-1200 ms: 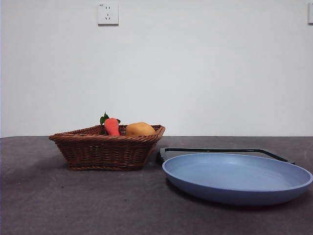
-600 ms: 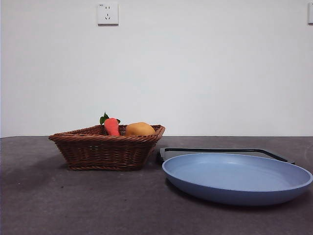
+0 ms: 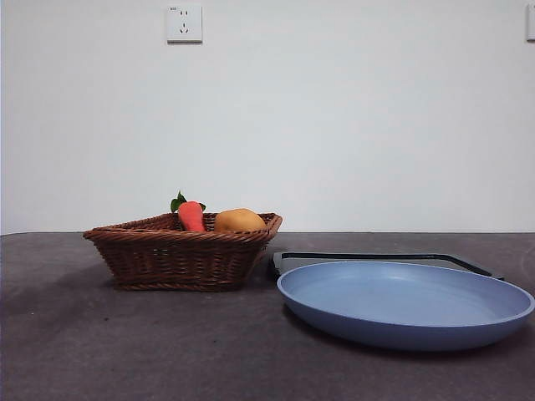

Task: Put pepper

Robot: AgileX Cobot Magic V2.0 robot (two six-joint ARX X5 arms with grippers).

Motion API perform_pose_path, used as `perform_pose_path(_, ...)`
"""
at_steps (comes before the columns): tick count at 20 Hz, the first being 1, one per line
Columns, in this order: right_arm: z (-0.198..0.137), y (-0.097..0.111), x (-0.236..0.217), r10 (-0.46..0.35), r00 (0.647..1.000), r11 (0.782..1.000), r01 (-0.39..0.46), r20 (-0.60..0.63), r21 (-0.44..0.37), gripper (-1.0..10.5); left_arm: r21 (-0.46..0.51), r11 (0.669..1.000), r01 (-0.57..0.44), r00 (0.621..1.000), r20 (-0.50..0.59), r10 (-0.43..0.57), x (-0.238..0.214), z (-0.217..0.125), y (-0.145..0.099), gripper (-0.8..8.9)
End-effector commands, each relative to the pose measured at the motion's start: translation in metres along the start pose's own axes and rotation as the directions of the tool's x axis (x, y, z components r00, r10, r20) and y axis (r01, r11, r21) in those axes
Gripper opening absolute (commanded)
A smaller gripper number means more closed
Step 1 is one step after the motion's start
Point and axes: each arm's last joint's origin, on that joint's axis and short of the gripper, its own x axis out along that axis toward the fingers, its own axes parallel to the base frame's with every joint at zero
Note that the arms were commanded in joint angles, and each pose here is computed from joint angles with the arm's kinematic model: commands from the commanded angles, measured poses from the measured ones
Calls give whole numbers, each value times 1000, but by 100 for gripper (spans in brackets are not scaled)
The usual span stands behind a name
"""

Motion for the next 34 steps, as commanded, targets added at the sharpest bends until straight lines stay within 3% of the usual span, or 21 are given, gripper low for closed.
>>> perform_pose_path(1,9,-3,7,3,1000,1000,-3,-13,10,294,22,1000,-3,1000,16,2,-2,4,-1,337)
perform_pose_path(7,31,-25,71,28,983,998,-16,-180,65,293,22,1000,-2,1000,16,2,-2,4,-2,337)
perform_pose_path(15,32,-47,169,70,925,994,-34,-374,101,284,26,1000,-2,1000,21,2,-2,5,-2,337)
perform_pose_path(25,15,-60,228,47,868,996,-4,-494,87,279,26,1000,-3,1000,21,2,-2,5,-1,337)
perform_pose_path(34,6,-63,244,62,839,994,0,-541,113,0,26,1000,-3,1000,21,2,-2,4,-1,337)
